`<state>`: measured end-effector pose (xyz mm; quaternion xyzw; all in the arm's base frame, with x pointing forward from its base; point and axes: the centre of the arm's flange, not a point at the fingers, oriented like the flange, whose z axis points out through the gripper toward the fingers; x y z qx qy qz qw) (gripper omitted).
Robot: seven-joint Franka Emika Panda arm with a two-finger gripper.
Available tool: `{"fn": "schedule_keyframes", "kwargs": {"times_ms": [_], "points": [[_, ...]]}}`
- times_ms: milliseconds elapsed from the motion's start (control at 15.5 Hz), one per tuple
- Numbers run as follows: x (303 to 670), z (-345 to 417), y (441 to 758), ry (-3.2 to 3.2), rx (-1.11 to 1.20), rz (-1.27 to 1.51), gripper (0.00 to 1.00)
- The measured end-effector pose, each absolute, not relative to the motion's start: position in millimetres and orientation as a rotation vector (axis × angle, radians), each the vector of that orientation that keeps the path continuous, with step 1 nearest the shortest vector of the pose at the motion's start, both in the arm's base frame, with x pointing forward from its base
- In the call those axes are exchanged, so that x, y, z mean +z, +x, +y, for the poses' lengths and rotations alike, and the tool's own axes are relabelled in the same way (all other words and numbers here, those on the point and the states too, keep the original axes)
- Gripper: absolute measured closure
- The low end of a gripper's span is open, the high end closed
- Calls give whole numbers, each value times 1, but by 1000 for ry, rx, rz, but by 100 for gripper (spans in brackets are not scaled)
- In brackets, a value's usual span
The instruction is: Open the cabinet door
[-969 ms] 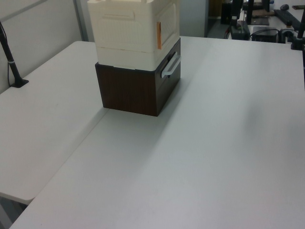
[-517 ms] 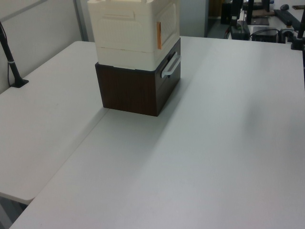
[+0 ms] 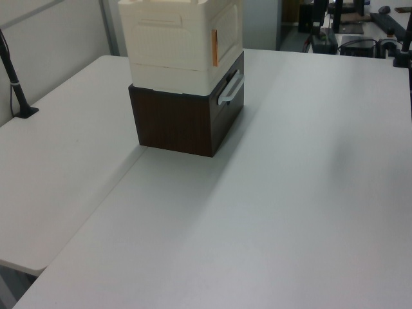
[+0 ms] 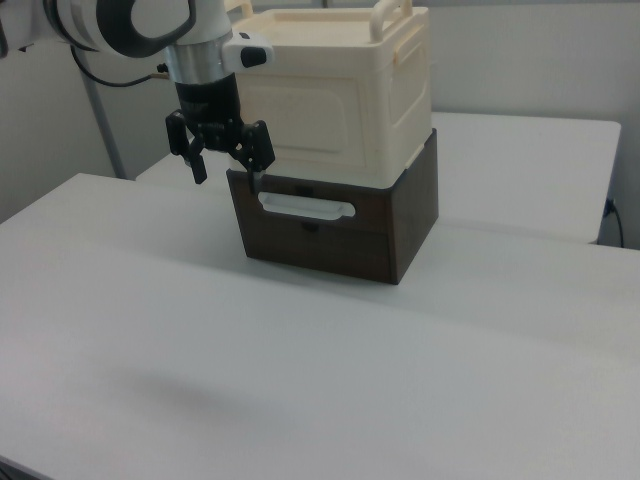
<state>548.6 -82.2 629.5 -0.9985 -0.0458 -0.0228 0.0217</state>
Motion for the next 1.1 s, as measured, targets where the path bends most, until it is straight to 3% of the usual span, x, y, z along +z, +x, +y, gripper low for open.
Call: {"fn": "schedule_keyframes", "kwargs": {"times_ms": [517,1098], "points": [[640,-83,559,-3096,-236,-181,0],[672,-44,584,-2988,-654,-251,0]]}}
